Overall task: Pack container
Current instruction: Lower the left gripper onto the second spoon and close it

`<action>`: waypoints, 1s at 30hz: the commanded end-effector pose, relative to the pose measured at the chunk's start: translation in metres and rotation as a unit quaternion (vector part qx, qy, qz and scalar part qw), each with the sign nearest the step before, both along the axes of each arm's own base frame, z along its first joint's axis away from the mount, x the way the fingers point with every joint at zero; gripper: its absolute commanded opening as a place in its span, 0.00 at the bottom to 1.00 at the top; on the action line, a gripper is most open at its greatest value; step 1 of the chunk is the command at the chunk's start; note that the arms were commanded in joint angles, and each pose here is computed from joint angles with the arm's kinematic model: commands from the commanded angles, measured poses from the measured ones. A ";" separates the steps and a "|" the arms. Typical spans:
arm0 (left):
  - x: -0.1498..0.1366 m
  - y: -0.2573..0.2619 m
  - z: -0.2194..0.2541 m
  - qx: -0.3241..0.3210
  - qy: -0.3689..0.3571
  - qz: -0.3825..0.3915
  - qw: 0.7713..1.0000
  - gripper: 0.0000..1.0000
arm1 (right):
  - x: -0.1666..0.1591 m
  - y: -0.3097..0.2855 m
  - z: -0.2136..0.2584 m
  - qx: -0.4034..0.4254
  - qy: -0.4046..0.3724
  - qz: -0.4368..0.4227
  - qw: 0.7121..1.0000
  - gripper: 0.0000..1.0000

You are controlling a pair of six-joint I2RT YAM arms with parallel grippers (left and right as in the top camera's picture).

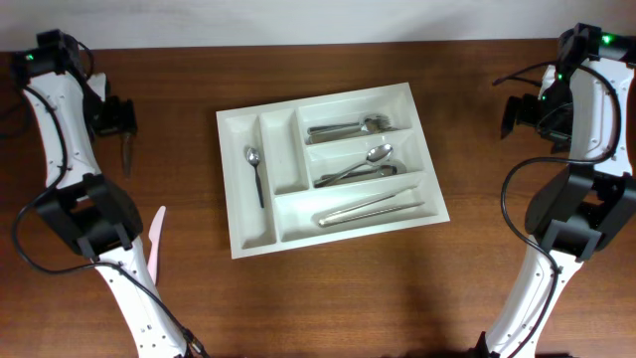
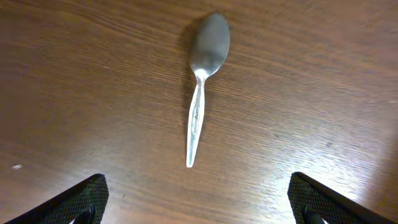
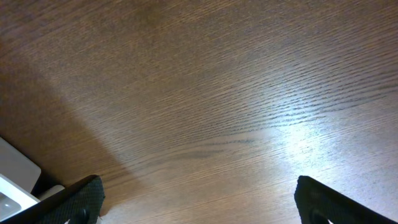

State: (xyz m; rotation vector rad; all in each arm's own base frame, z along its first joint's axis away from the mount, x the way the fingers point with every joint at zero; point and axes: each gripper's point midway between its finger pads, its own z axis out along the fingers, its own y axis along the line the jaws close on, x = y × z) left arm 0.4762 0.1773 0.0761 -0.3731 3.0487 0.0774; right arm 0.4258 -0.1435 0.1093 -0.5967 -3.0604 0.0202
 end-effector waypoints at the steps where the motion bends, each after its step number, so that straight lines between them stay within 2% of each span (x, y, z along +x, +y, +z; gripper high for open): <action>1: -0.006 0.001 -0.023 -0.015 0.025 -0.007 1.000 0.94 | 0.001 0.003 0.001 0.004 -0.002 0.006 1.000 0.99; 19: -0.002 0.008 -0.068 -0.021 0.042 -0.002 0.999 0.94 | 0.001 0.003 0.001 0.004 -0.002 0.006 1.000 0.99; 27: -0.002 0.014 -0.072 -0.007 0.047 -0.003 0.999 0.94 | 0.001 0.003 0.001 0.004 -0.002 0.006 1.000 0.99; 29: -0.002 0.014 -0.072 -0.006 0.047 -0.003 0.999 0.89 | 0.001 0.003 0.001 0.004 -0.002 0.006 1.000 0.99; 30: -0.002 0.014 -0.072 -0.006 0.046 -0.003 0.999 0.79 | 0.001 0.003 0.001 0.004 -0.002 0.006 1.000 0.99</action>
